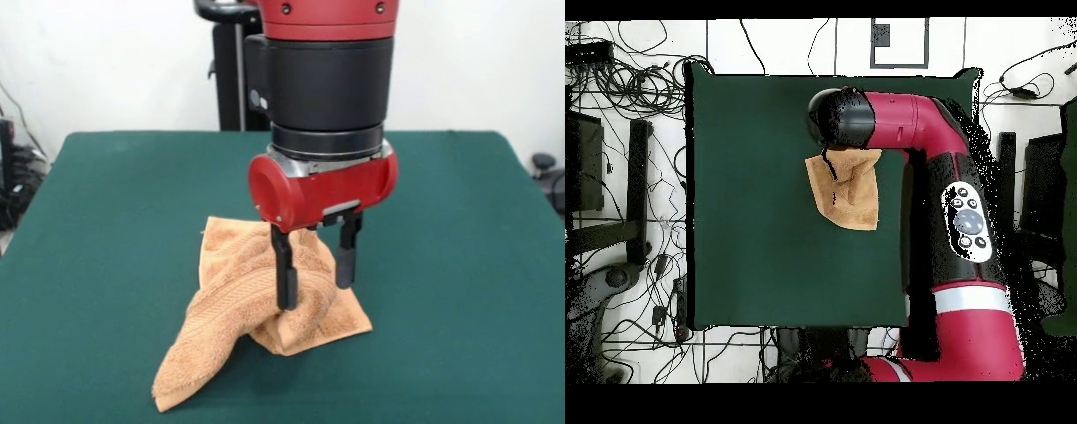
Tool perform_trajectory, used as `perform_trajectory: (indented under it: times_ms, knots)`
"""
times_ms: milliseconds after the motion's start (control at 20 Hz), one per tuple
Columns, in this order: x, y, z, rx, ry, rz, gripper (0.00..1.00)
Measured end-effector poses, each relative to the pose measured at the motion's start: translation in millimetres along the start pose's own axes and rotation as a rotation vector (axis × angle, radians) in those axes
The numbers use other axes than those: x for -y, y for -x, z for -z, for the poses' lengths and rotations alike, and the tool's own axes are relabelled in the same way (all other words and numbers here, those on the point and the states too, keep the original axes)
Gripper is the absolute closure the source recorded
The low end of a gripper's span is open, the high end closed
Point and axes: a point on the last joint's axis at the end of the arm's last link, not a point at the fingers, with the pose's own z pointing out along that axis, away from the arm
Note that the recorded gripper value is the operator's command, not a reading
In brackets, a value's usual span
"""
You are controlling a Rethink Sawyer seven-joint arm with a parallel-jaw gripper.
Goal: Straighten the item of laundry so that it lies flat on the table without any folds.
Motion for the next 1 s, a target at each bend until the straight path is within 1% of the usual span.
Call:
perform_trajectory:
  times_ms: [1000]
  knots:
    - [9.4, -17.0, -3.2, -0.041, -0.028, -0.005, 0.00]
